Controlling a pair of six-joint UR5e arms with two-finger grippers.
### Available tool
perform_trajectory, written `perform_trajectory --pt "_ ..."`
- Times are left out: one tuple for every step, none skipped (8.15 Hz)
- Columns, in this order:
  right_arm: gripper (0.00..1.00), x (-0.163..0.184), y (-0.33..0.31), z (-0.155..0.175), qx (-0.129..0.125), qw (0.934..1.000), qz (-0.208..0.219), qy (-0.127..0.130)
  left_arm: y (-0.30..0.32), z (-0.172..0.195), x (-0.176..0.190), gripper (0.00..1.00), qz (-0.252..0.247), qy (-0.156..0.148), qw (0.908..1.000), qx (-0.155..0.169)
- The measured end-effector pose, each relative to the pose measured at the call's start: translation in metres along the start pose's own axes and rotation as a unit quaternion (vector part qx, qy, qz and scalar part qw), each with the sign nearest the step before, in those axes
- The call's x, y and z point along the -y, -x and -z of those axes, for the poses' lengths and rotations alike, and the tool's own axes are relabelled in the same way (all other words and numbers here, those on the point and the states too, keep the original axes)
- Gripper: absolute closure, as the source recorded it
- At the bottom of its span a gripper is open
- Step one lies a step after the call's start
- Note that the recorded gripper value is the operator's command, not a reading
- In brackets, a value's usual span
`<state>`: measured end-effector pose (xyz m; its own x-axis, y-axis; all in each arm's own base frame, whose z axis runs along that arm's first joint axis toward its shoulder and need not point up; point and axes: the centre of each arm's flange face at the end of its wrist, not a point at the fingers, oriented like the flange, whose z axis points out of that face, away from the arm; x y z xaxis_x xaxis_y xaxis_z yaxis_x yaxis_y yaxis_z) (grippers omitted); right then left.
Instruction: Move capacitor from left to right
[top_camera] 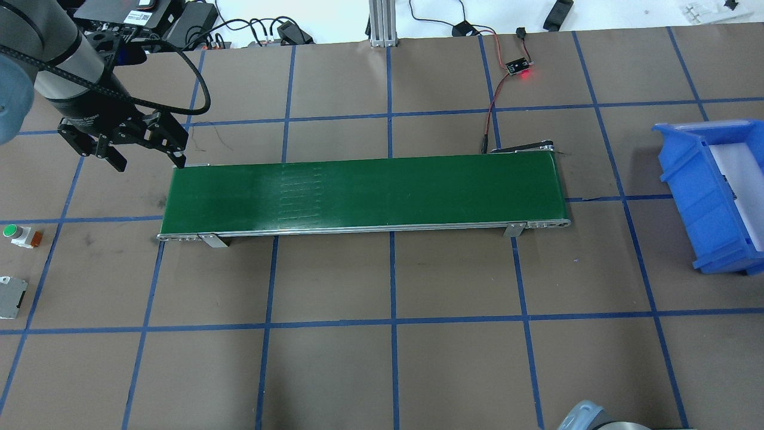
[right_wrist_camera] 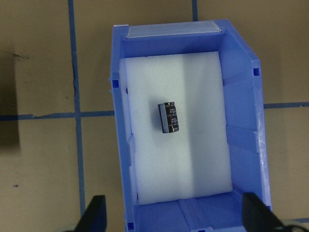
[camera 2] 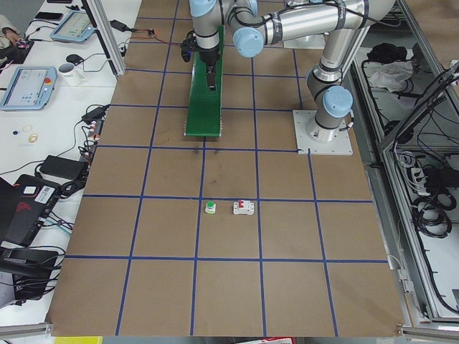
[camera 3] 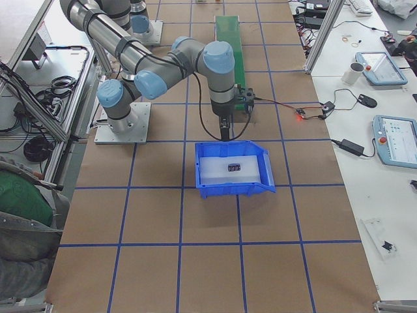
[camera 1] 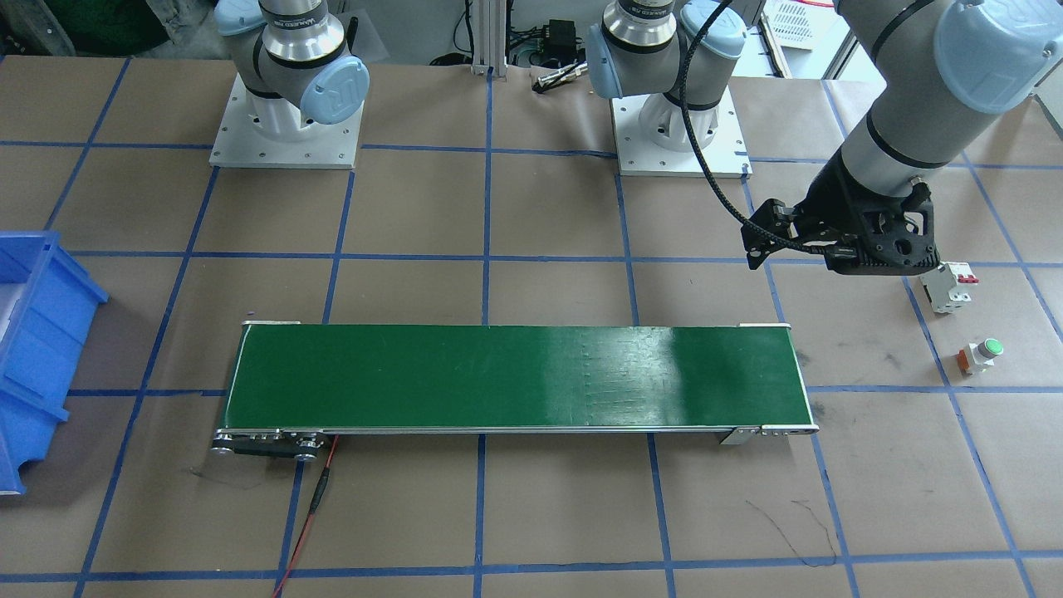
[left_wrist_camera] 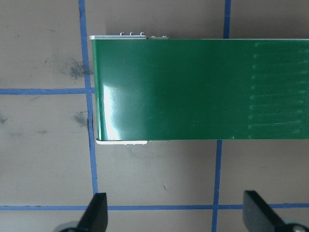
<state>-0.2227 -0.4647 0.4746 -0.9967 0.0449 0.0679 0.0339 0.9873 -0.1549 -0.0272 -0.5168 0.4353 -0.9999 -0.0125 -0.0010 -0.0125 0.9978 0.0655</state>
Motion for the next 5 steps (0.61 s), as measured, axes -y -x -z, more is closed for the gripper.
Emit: perform_trajectory --pt "0.00 0.002 0.032 0.021 0.000 0.9999 -0.007 -0.007 0.000 0.000 0.000 0.00 0.000 0.000 1.0000 0.000" --pt "0.00 0.005 0.072 0.039 0.008 0.9997 -0.021 -0.009 0.000 0.000 0.000 0.00 0.000 0.000 1.0000 0.000" --pt "0.00 0.010 0.115 0.052 0.018 0.9993 -0.031 -0.009 0.000 0.000 0.000 0.00 0.000 0.000 1.0000 0.000" --pt "0.00 0.014 0.159 0.060 0.028 0.9989 -0.035 -0.011 0.000 0.000 0.000 0.00 0.000 0.000 1.0000 0.000" --pt "0.00 0.015 0.199 0.065 0.036 0.9985 -0.039 -0.011 0.000 0.000 0.000 0.00 0.000 0.000 1.0000 0.000"
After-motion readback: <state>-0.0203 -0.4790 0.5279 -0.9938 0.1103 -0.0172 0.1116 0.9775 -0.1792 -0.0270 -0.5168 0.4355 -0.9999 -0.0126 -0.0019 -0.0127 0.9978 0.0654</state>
